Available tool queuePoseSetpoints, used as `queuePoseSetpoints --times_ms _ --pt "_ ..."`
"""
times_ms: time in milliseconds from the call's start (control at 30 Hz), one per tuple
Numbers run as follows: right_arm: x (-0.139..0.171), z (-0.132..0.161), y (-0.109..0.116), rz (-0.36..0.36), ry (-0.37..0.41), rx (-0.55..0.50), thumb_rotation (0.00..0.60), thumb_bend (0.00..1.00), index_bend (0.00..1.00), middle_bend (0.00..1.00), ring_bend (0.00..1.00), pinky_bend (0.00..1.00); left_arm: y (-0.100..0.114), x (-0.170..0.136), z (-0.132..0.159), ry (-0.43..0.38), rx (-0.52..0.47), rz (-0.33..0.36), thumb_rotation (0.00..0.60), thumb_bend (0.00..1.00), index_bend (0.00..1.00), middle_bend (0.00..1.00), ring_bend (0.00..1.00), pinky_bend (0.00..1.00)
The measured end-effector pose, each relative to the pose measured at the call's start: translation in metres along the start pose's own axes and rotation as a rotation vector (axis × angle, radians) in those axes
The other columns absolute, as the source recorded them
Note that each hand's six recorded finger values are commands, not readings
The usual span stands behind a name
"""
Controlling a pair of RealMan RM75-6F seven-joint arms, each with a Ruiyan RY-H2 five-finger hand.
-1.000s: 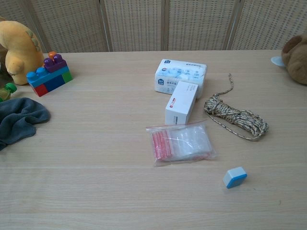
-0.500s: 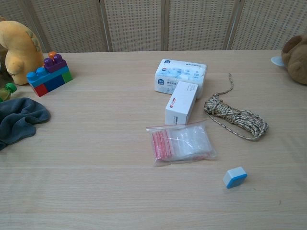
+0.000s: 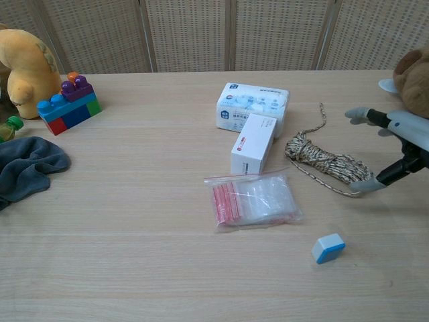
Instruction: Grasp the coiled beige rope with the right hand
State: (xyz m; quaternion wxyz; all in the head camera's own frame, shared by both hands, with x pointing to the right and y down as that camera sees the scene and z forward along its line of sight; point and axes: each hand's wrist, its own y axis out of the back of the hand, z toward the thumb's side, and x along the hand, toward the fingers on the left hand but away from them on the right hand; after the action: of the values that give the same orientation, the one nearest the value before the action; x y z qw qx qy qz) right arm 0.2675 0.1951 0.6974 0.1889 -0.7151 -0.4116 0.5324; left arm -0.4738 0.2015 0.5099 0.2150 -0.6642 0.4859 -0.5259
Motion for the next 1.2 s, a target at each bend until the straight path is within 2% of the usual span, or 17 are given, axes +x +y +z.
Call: queuePoseSetpoints --times_ms 233,700,767,833,900,967,1133,1200 --pt "-0.017 -0.001 -0.02 0.037 -0.006 0.028 0.6 0.0 0.0 0.0 0.0 0.0 0.001 -0.001 -0.001 0.002 -0.004 0.001 0.6 0.0 0.02 0.0 0.0 0.0" --pt "-0.042 -0.01 -0.037 0.065 -0.038 0.005 0.6 0.0 0.0 0.0 0.0 0.01 0.0 0.001 -0.003 0.012 0.001 -0.002 0.6 0.0 0.02 0.0 0.0 0.0" --pt "-0.044 -0.011 -0.038 0.063 -0.04 -0.001 0.6 0.0 0.0 0.01 0.0 0.09 0.0 0.001 -0.003 0.013 0.001 -0.001 0.6 0.0 0.02 0.0 0.0 0.0" --pt "-0.047 -0.011 -0.039 0.053 -0.039 0.001 0.6 0.0 0.08 0.1 0.04 0.23 0.0 0.001 -0.004 0.015 0.001 0.0 0.6 0.0 0.02 0.0 0.0 0.0" --pt "-0.049 -0.012 -0.038 0.037 -0.037 0.002 0.6 0.0 0.2 0.24 0.17 0.39 0.001 0.001 -0.004 0.016 0.0 -0.001 0.6 0.0 0.02 0.0 0.0 0.0" --pt "-0.051 -0.014 -0.038 0.02 -0.037 -0.001 0.6 0.0 0.29 0.33 0.28 0.49 0.001 0.001 -0.004 0.015 0.0 0.0 0.6 0.0 0.02 0.0 0.0 0.0" --pt "-0.054 -0.021 -0.043 0.007 -0.048 -0.005 0.6 0.0 0.48 0.55 0.49 0.69 -0.001 0.001 -0.004 0.014 0.001 -0.004 0.6 0.0 0.02 0.0 0.0 0.0" --pt "-0.054 -0.023 -0.044 0.005 -0.05 -0.007 0.6 0.02 0.53 0.6 0.53 0.74 -0.001 0.001 -0.004 0.014 0.002 -0.003 0.6 0.0 0.02 0.0 0.0 0.0"
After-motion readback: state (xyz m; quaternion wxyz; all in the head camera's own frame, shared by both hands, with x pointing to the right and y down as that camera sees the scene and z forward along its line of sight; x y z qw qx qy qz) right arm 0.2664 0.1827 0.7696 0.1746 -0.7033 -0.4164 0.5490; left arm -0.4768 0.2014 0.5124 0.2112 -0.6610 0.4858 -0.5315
